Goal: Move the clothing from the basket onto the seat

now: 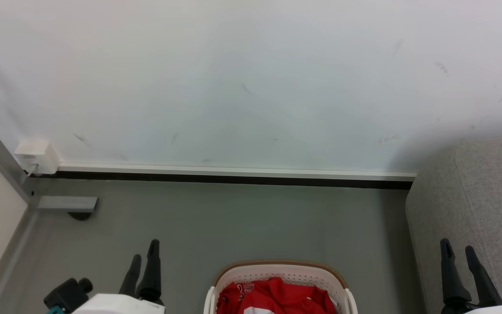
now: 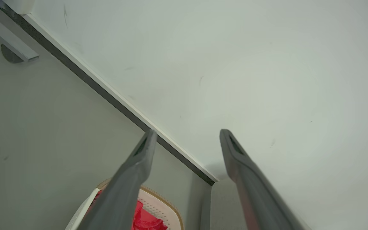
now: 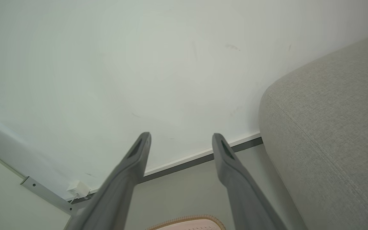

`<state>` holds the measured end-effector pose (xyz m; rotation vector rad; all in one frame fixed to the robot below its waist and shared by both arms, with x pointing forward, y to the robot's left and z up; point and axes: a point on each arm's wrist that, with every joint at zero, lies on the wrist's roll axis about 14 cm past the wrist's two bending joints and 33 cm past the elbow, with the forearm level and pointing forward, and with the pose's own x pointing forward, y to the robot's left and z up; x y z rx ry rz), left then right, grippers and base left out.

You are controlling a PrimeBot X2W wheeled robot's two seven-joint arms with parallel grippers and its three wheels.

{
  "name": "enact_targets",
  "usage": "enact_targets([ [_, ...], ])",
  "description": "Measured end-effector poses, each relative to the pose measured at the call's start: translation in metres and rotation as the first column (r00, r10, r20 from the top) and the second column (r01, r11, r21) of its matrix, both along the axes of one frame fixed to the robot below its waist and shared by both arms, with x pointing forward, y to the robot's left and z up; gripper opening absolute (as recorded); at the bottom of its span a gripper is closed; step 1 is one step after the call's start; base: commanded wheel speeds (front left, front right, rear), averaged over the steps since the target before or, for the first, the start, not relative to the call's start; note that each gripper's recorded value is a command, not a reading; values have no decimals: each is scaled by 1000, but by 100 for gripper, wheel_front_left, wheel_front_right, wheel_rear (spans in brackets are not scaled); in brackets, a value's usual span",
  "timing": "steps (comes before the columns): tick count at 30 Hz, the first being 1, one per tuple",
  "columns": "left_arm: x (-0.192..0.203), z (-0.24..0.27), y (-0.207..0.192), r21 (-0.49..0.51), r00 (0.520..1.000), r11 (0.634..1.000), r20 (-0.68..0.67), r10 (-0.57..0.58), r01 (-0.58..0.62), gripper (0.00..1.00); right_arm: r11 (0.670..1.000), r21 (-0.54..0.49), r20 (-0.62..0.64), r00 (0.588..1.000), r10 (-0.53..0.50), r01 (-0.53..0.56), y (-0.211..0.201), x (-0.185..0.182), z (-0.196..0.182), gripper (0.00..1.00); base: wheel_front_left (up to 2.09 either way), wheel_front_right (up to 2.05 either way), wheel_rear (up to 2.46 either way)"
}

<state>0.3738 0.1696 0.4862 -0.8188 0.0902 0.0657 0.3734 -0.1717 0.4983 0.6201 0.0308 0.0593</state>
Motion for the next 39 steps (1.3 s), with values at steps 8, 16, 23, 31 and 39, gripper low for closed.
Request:
enact_targets([
  [8,-1,3,-4,103,1000,995,12,-9,7,100,994,-108,21,1000,22,-20,5,1,2,100,0,0,0],
  [16,-3,6,-6,214,999,977,30,-14,7,100,976,-217,48,998,43,-32,10,1,5,100,0,0,0],
  [23,-4,8,-9,311,999,950,45,-29,13,100,958,-285,59,997,54,-35,12,-1,6,100,0,0,0],
  [31,-6,12,-10,393,997,919,66,-38,9,100,937,-347,73,995,64,-35,14,-2,6,100,0,0,0],
  [39,-10,15,-8,477,996,879,86,-36,-10,100,918,-396,85,994,70,-31,15,-4,7,100,0,0,0],
])
